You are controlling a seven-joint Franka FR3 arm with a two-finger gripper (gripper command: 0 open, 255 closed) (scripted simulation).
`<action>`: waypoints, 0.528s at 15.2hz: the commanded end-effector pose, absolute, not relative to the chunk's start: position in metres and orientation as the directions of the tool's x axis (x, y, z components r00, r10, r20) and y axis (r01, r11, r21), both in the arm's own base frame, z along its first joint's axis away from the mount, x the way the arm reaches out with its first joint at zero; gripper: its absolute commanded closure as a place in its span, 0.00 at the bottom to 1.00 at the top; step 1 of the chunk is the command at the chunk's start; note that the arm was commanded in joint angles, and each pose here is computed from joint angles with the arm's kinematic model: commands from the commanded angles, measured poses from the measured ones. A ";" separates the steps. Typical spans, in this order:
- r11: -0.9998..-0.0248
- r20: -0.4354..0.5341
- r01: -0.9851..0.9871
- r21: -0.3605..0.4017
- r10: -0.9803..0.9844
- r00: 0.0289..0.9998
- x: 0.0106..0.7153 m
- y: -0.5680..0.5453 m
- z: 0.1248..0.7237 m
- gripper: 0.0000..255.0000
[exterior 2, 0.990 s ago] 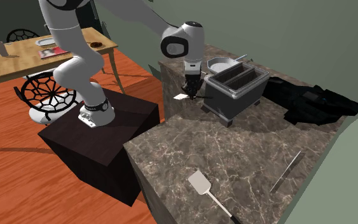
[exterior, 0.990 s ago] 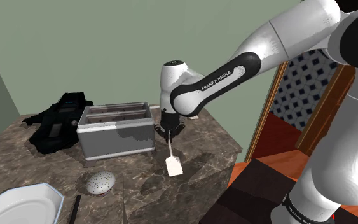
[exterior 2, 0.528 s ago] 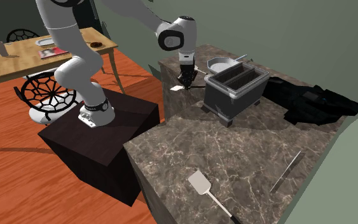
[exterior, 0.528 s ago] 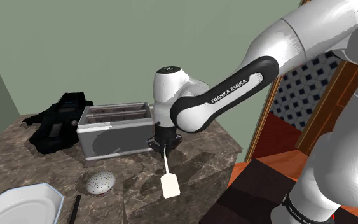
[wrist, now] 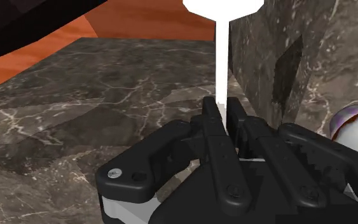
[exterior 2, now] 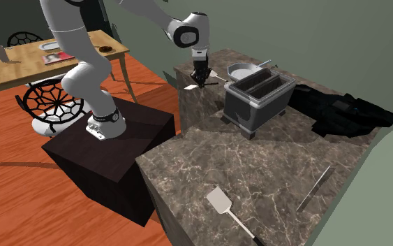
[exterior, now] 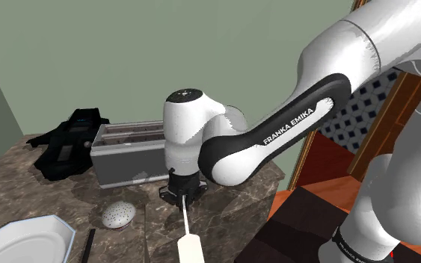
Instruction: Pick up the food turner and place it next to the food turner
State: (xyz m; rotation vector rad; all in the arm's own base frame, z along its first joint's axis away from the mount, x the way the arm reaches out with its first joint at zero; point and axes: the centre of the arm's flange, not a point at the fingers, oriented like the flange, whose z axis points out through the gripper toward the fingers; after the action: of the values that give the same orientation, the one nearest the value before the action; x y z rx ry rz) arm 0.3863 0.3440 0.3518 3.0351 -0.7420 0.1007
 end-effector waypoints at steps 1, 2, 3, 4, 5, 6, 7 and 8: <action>-0.886 0.066 -0.463 0.000 -0.462 0.884 0.369 0.367 0.351 1.00; -0.886 0.066 -0.463 0.000 -0.462 0.884 0.361 0.378 0.351 1.00; -0.886 0.066 -0.463 0.000 -0.462 0.884 0.353 0.388 0.351 1.00; -0.886 0.066 -0.463 0.000 -0.462 0.884 0.345 0.399 0.352 1.00; -0.886 0.066 -0.463 0.000 -0.462 0.884 0.337 0.409 0.352 1.00; -0.886 0.066 -0.463 0.000 -0.462 0.884 0.329 0.420 0.352 1.00; -0.886 0.066 -0.463 0.000 -0.462 0.884 0.321 0.431 0.352 1.00; -0.886 0.066 -0.463 0.000 -0.462 0.884 0.314 0.441 0.352 1.00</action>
State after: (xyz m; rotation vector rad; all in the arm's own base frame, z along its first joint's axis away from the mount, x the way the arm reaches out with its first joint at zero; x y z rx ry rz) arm 0.3208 0.4318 0.3544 3.0361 -0.7389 0.1007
